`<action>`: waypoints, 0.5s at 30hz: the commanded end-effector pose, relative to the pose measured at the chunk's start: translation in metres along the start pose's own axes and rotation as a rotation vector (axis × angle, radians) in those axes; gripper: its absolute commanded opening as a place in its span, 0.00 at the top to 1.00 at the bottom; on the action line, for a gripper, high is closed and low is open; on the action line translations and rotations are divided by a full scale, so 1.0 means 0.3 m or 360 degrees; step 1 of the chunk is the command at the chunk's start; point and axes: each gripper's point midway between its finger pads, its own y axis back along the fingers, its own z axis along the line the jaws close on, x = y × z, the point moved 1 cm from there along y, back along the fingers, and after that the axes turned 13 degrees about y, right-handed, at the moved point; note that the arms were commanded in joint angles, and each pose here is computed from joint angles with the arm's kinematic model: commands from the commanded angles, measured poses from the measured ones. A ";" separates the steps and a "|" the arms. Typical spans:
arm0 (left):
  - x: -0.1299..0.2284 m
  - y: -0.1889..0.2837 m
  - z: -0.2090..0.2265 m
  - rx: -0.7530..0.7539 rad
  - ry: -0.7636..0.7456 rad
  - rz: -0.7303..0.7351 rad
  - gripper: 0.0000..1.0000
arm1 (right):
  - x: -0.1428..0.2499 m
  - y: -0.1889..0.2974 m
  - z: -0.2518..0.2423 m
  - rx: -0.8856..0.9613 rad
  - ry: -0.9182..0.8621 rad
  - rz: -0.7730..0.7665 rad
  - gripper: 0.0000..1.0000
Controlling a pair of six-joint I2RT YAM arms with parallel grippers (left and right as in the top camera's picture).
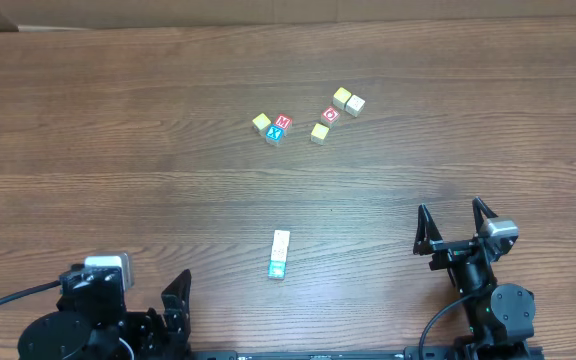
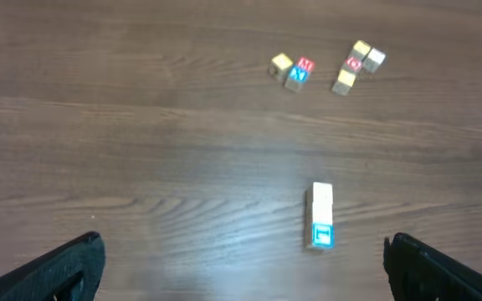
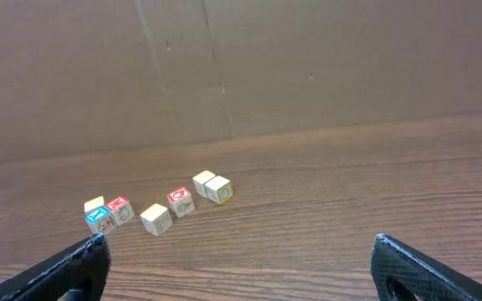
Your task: Flip 5 blocks
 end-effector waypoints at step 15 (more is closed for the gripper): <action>-0.106 -0.119 -0.108 0.0465 -0.0482 -0.0970 0.00 | 0.005 0.000 -0.003 0.0005 0.0023 -0.0009 0.00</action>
